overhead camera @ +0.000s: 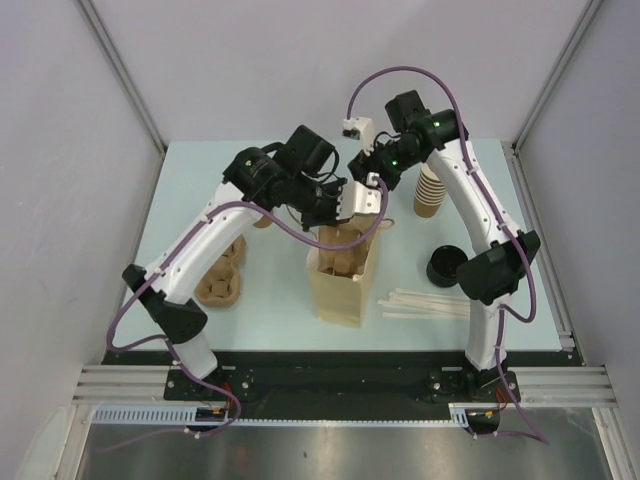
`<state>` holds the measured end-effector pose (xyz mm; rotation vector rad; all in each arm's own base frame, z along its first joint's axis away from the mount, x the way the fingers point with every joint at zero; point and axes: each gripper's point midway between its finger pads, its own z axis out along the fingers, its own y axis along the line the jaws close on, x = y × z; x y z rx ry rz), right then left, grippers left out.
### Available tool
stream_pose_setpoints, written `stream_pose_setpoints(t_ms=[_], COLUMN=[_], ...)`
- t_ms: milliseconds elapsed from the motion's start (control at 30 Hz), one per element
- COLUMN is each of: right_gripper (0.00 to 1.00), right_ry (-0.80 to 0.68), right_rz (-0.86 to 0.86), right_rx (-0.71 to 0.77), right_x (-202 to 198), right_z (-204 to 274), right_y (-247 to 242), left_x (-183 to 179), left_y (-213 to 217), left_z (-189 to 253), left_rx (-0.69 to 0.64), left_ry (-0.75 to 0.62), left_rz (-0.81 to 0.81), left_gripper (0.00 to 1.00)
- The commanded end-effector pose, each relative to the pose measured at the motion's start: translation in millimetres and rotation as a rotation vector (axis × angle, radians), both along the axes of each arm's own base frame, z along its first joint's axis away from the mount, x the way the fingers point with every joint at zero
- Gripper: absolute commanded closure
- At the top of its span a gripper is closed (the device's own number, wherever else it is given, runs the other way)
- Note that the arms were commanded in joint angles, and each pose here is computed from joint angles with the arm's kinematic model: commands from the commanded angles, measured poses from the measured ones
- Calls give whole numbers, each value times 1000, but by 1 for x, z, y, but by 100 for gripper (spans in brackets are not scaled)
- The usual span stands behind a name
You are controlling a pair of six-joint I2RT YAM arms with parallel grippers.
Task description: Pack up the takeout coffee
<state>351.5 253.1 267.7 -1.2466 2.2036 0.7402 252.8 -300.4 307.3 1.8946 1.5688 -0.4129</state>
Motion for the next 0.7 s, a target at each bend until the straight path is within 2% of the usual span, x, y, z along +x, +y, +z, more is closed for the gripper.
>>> stream_pose_setpoints(t_ms=[0,133,233,333,400,667], right_gripper=[28,25,16,3,0,0], right_ry=[-22,-48,-73,-89,-105,-135], right_rz=[9,-5,-35,-67,-76,-116], right_rx=[44,58,76,124,163,234], right_x=[-14,-12,-5,1,1,5], right_z=[28,36,45,59,71,93], right_y=[0,0,-4,-8,-8,-13], left_x=[-11,-11,-12,-11,-11,-11], left_y=[-2,-2,-3,-5,-8,-13], left_z=[-16,-29,-36,-44,-50,-67], left_rx=[25,49,57,66,74,91], left_ry=[59,79,91,105,121,168], left_rz=[-42,-53,-62,-68,-76,-95], left_gripper=[100,100,100,100,100,100])
